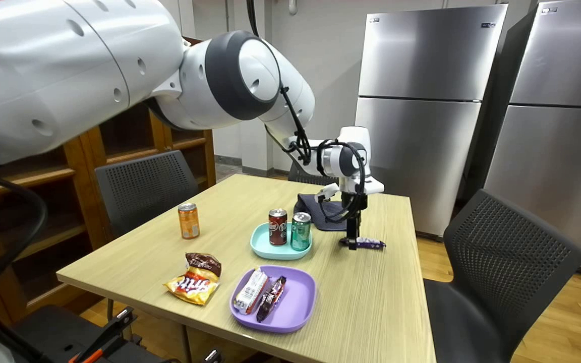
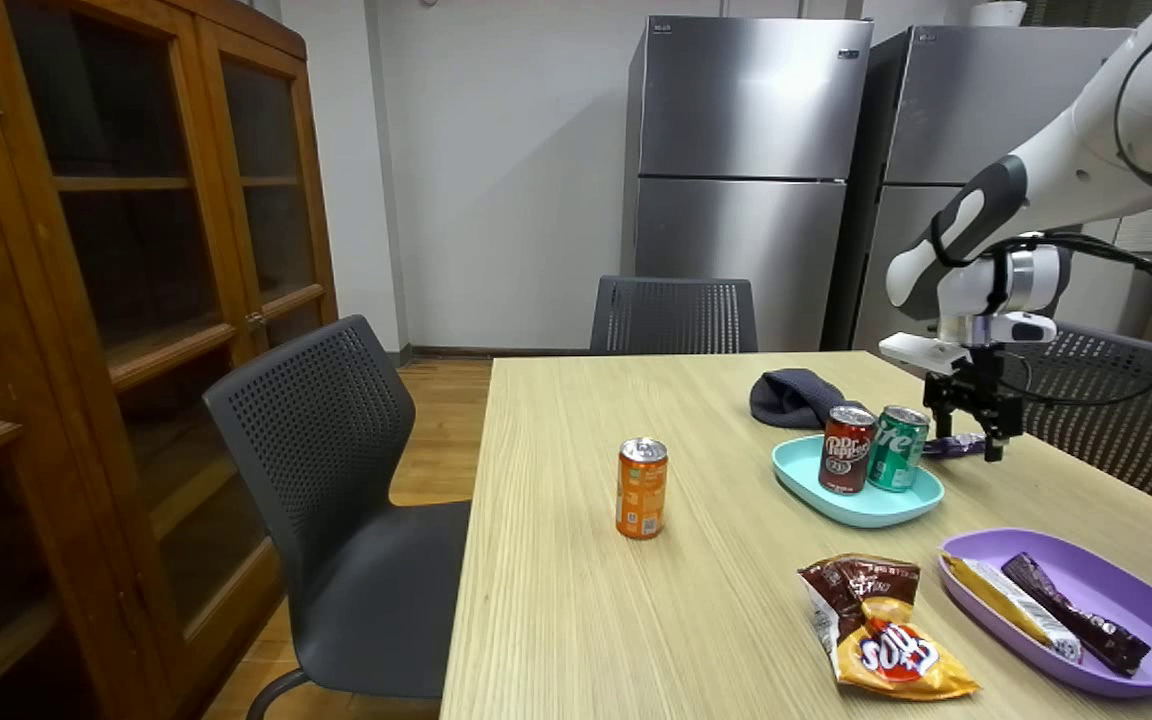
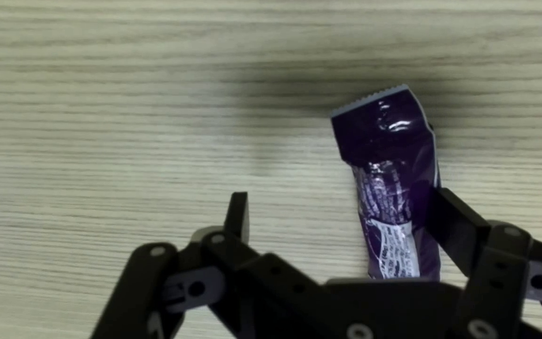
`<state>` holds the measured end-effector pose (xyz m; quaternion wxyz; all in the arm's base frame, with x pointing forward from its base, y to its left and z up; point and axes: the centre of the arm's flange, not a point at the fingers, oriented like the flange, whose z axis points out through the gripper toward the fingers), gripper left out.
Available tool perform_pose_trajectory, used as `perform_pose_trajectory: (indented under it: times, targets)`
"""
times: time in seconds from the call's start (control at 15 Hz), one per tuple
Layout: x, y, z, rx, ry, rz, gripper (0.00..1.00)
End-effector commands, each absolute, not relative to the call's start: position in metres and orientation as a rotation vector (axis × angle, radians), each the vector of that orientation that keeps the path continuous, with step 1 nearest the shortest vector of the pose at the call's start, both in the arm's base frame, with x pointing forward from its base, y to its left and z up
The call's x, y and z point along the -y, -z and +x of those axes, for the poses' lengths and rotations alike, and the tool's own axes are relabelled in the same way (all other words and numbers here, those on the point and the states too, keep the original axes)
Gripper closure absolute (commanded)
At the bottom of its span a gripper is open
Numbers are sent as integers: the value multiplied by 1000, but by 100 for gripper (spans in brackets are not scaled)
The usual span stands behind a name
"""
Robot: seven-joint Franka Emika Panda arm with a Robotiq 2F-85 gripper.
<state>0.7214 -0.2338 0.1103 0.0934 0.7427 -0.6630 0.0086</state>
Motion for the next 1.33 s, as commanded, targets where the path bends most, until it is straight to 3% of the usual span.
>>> perform_pose_trajectory:
  times: [0.0, 0.53, 1.27]
  targets:
    - [239, -111, 729, 1969, -48, 2227, 33]
    - [240, -112, 729, 1970, -60, 2230, 94]
    - [244, -135, 714, 1964, -104, 2203, 99]
